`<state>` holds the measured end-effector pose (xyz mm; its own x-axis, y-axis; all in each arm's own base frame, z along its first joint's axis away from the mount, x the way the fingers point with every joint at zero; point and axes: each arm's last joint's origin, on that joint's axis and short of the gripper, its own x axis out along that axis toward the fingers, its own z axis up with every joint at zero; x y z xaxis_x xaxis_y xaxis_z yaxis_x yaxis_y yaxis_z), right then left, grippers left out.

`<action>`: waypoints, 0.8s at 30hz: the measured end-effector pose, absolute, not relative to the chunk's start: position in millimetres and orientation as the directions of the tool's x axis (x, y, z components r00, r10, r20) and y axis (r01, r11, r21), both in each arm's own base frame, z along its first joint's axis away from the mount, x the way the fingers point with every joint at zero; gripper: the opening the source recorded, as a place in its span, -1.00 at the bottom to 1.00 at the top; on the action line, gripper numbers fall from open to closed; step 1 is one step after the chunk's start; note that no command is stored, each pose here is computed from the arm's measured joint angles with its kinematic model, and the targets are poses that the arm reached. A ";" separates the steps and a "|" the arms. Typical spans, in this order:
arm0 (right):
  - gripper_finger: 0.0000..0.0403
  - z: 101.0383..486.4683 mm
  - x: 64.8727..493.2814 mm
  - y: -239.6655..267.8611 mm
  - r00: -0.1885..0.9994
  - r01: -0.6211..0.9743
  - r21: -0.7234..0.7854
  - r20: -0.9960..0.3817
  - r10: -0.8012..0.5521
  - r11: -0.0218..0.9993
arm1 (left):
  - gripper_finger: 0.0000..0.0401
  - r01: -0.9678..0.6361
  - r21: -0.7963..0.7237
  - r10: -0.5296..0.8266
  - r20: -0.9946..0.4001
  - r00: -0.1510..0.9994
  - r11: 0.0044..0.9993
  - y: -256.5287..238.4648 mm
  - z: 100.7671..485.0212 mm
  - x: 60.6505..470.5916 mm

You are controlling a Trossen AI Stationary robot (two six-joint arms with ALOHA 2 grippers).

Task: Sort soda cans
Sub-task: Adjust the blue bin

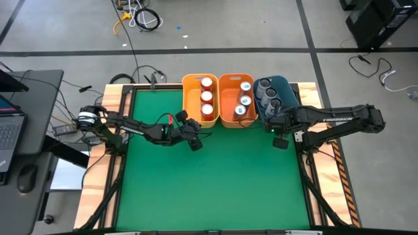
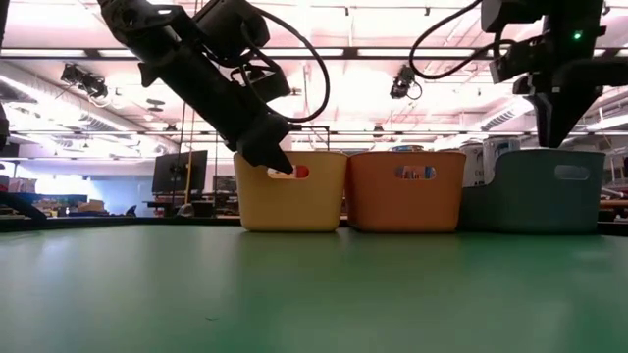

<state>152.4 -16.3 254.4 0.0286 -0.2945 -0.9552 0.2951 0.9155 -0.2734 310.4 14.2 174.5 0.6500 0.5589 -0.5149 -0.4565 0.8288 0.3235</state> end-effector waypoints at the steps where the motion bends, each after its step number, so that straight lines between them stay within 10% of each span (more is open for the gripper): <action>1: -0.41 254.2 152.4 -16.5 0.028 0.287 -0.275 -0.955 -0.294 0.918 | -1.00 -0.457 0.323 0.559 -0.515 0.650 0.829 14.2 174.6 310.4; 8: -0.30 252.9 153.8 -22.1 0.023 0.283 -0.243 -0.965 -0.260 0.928 | -1.00 -0.456 0.324 0.559 -0.515 0.650 0.829 14.2 174.4 310.3; 24: -0.80 253.0 158.7 -30.2 0.074 0.268 -0.217 -0.967 -0.245 0.939 | -0.99 -0.456 0.324 0.559 -0.515 0.650 0.829 14.2 174.4 310.4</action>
<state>158.7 -30.2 253.0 0.0744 -0.2448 -0.9667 0.2678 0.9387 -0.2171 310.4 14.2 174.4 0.6496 0.5590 -0.5154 -0.4560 0.8288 0.3241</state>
